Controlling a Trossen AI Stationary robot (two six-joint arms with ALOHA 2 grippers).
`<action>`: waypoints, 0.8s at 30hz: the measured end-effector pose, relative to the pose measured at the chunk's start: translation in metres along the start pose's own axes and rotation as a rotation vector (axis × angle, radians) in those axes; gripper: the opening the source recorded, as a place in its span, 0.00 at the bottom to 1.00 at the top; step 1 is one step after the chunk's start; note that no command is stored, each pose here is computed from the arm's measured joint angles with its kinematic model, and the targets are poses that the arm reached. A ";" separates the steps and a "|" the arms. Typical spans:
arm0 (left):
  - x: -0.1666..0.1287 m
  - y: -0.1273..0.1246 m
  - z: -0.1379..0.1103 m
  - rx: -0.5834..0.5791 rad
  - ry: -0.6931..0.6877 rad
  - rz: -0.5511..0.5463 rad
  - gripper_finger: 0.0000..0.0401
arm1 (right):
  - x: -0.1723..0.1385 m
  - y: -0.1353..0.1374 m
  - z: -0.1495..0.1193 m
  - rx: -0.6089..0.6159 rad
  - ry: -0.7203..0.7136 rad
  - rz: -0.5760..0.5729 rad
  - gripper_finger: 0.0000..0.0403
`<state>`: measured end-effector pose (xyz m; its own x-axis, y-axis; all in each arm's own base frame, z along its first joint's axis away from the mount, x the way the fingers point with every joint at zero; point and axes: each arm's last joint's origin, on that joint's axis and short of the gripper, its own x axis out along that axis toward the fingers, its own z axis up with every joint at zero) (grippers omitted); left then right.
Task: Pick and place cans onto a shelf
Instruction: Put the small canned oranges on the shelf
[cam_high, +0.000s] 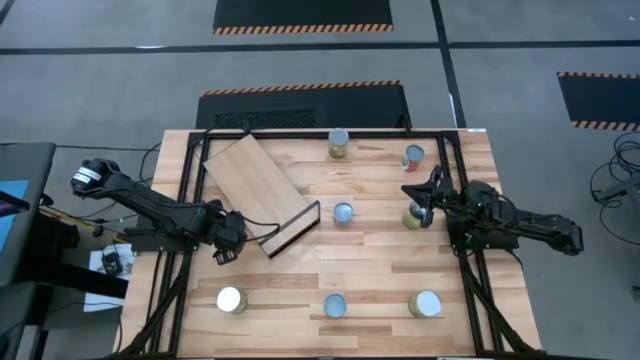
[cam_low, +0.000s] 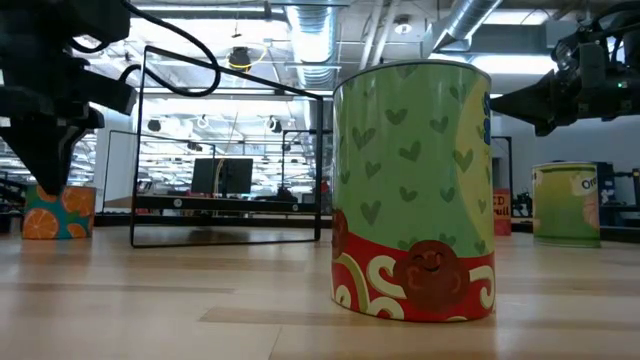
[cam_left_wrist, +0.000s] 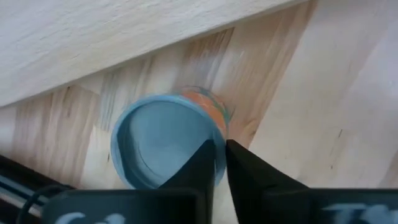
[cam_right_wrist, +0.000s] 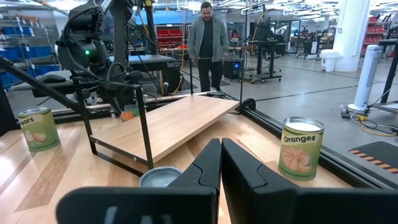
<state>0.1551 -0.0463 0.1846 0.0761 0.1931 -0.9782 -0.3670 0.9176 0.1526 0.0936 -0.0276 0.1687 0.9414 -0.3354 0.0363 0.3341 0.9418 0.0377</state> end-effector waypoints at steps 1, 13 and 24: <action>-0.002 0.000 0.001 -0.007 0.007 -0.005 0.02 | 0.000 0.000 0.000 0.000 0.000 0.000 0.09; -0.070 0.028 0.010 -0.123 -0.060 -0.047 0.01 | 0.000 0.000 0.000 0.000 0.000 0.000 0.09; -0.110 0.108 0.058 -0.280 -0.186 0.069 0.01 | 0.000 0.000 0.000 0.000 0.000 0.000 0.09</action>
<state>0.1611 0.0519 0.3167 0.2003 0.3346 -0.9208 -0.6151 0.7745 0.1477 0.0937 -0.0276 0.1686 0.9414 -0.3353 0.0361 0.3340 0.9418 0.0377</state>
